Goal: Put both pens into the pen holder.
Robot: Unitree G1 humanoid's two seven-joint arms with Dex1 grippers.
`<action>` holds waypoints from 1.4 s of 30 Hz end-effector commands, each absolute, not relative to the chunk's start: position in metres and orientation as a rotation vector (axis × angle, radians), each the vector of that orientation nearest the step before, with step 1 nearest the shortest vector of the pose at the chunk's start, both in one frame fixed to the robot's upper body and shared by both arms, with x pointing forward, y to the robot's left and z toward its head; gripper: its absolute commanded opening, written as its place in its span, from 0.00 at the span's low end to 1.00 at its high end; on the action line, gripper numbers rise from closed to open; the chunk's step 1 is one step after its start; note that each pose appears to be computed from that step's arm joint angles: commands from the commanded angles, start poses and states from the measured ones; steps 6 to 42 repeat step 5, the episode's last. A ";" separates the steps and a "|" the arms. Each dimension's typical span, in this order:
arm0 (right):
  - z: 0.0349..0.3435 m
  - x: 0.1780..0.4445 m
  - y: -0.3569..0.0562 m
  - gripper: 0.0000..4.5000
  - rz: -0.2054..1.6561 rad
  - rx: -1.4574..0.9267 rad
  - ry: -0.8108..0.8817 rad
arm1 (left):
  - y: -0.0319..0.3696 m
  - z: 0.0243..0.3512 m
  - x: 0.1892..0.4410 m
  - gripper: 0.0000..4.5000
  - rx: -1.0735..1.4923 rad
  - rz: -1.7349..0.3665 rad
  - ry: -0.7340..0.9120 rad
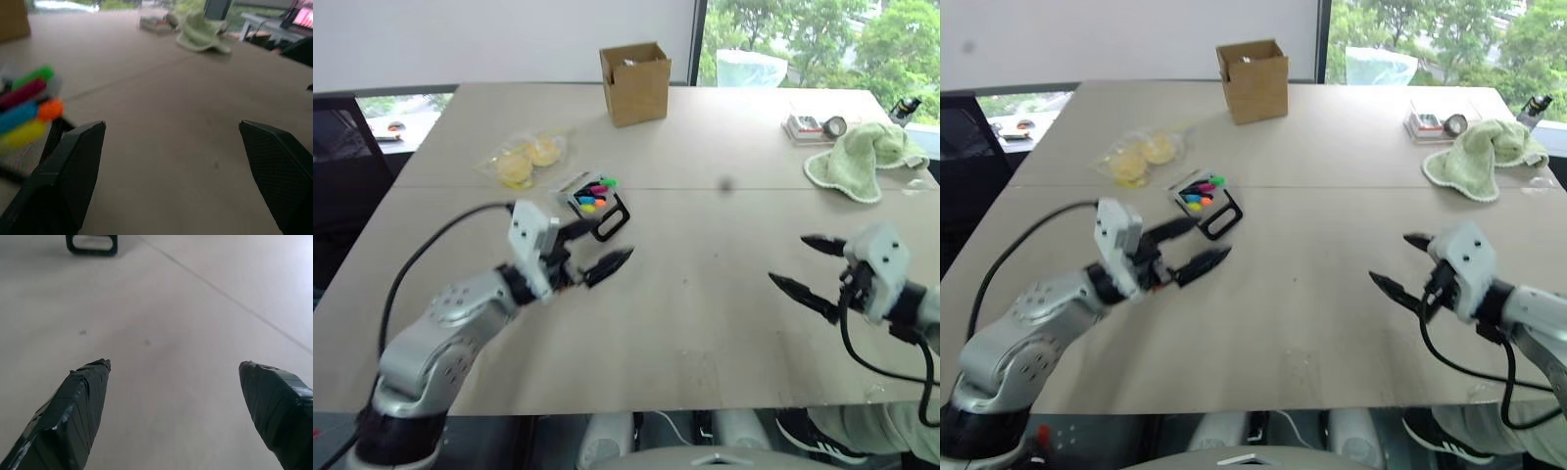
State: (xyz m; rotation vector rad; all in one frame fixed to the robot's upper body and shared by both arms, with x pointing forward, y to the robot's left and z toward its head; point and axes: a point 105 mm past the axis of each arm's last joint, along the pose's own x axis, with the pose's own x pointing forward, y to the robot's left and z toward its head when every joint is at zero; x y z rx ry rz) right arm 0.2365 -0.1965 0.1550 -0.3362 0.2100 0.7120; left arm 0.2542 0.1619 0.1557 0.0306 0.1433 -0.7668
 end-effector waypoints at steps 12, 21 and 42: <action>0.156 0.223 -0.214 1.00 0.695 -0.366 0.194 | 0.174 0.151 0.219 0.99 0.057 -0.715 0.215; 0.156 0.223 -0.214 1.00 0.695 -0.366 0.194 | 0.174 0.151 0.219 0.99 0.057 -0.715 0.215; 0.156 0.223 -0.214 1.00 0.695 -0.366 0.194 | 0.174 0.151 0.219 0.99 0.057 -0.715 0.215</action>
